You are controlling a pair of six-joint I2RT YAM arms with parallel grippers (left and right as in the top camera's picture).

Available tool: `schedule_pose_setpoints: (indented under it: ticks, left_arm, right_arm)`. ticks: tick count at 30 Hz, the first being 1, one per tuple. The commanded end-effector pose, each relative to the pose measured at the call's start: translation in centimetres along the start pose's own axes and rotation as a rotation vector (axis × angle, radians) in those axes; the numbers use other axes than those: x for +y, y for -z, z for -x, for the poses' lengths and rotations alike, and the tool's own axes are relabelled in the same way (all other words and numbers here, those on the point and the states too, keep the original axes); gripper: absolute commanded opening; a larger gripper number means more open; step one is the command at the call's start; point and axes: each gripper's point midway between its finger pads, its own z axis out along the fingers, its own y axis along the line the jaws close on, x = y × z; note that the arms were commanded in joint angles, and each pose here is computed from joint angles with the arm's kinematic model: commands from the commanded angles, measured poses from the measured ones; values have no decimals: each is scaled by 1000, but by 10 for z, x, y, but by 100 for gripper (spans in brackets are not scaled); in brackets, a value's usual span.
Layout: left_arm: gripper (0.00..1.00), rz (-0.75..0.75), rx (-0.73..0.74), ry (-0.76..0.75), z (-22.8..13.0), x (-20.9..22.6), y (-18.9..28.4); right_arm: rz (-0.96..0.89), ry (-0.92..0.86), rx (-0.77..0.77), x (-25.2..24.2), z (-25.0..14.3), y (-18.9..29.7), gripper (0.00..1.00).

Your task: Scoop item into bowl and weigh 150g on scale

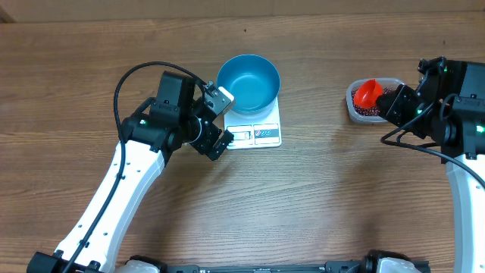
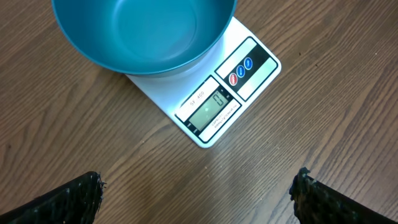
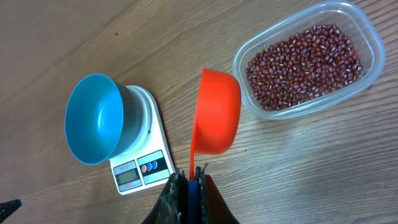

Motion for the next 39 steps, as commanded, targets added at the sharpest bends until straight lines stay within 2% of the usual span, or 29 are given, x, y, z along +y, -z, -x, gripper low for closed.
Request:
schedule_pose_setpoints:
  ticks: [1, 17, 39]
  left_arm:
    - [100, 4, 16, 30, -4, 2, -3]
    - [100, 3, 18, 63, -16, 2, -18]
    - [100, 36, 25, 50, -20, 3, -6]
  right_arm:
    - [9, 15, -37, 5, 9, 9, 4]
    - [8, 15, -35, 5, 9, 9, 4]
    - [8, 15, -35, 5, 9, 9, 4]
